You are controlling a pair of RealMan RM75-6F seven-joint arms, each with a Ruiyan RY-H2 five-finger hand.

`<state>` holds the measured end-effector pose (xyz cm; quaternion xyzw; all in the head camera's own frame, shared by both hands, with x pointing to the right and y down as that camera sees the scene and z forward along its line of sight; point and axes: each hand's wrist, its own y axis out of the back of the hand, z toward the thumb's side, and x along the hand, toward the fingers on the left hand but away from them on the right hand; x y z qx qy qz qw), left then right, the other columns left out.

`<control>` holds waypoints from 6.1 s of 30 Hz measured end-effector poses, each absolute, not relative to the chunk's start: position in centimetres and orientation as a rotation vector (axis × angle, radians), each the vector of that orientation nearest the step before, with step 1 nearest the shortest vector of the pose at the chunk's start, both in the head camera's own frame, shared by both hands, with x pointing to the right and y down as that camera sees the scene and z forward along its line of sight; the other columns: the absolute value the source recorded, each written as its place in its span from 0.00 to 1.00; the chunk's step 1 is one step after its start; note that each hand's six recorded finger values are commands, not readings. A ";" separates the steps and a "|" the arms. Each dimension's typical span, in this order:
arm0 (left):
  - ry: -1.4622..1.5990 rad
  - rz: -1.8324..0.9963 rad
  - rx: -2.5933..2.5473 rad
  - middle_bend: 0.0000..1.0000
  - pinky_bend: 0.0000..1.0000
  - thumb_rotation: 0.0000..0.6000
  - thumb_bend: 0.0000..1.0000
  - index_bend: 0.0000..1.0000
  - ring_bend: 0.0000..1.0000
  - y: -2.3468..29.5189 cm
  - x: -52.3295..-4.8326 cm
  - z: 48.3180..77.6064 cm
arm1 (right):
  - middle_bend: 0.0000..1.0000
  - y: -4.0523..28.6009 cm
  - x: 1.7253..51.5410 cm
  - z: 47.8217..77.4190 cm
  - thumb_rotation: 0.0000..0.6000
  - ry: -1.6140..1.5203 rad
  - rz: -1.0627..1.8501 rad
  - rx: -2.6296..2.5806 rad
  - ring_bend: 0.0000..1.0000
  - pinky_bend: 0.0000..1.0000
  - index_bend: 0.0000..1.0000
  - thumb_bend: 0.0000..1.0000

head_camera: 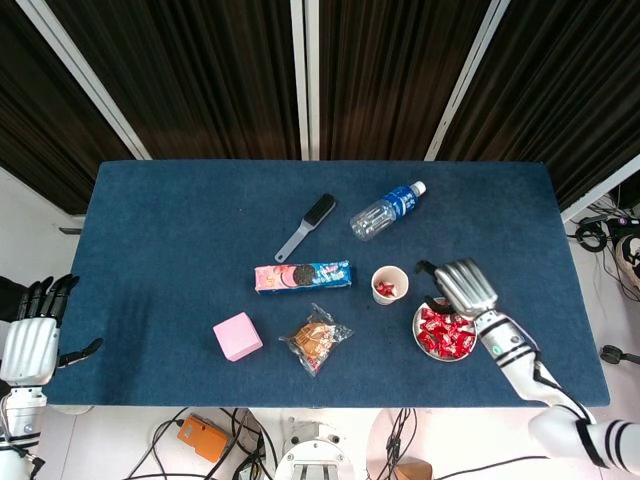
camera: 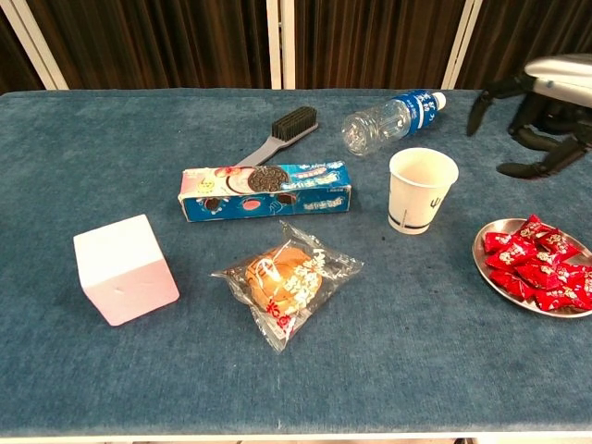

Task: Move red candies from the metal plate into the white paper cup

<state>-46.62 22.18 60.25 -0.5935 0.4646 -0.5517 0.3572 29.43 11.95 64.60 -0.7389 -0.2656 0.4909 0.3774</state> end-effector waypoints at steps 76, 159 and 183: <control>1.212 -1.449 -1.537 0.09 0.00 1.00 0.02 0.09 0.00 22.6 -47.2 61.0 | 0.94 7.9 22.9 67.0 1.00 -0.558 1.220 -1.931 1.00 1.00 0.46 0.57; 1.218 -1.450 -1.528 0.09 0.00 1.00 0.02 0.09 0.00 22.7 -47.1 60.8 | 0.94 8.5 23.0 66.9 1.00 -0.678 1.197 -1.960 1.00 1.00 0.58 0.50; 1.215 -1.453 -1.532 0.09 0.00 1.00 0.02 0.09 0.00 22.5 -47.3 61.2 | 0.94 10.9 28.4 64.4 1.00 -0.726 1.236 -1.855 1.00 1.00 0.45 0.49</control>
